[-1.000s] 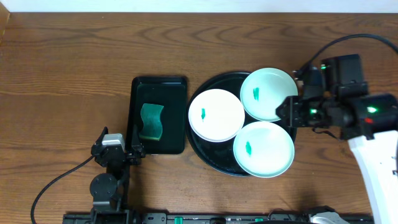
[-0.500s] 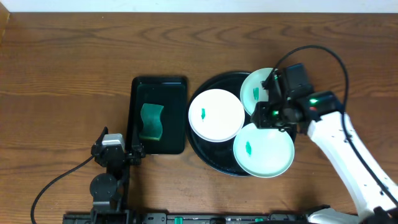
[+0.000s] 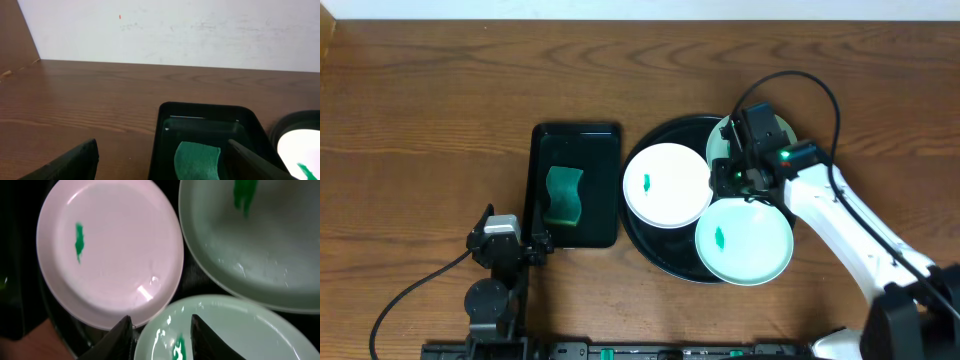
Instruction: Clean dirty plates on tray and stack at the side
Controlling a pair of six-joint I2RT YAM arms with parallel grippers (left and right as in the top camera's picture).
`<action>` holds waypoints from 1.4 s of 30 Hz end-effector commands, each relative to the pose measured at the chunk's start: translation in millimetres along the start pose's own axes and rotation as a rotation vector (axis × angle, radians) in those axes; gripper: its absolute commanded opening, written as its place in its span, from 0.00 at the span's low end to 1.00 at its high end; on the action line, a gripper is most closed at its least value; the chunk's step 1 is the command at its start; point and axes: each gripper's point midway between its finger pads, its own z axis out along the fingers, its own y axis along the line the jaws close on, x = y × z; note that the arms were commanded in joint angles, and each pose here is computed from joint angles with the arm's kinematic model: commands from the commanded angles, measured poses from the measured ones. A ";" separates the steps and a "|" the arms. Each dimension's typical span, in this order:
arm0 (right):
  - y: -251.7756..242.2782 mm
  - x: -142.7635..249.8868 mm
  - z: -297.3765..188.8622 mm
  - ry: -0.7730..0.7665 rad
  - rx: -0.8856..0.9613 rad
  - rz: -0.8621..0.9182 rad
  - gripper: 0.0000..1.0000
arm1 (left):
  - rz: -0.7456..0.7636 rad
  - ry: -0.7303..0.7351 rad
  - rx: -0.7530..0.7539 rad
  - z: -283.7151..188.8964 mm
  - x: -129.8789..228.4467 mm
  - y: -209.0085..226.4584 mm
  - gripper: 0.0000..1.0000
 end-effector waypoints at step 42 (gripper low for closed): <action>-14.6 3.2 69.2 0.108 0.096 0.038 0.22 | 0.018 0.052 -0.007 0.6 16.9 1.3 0.80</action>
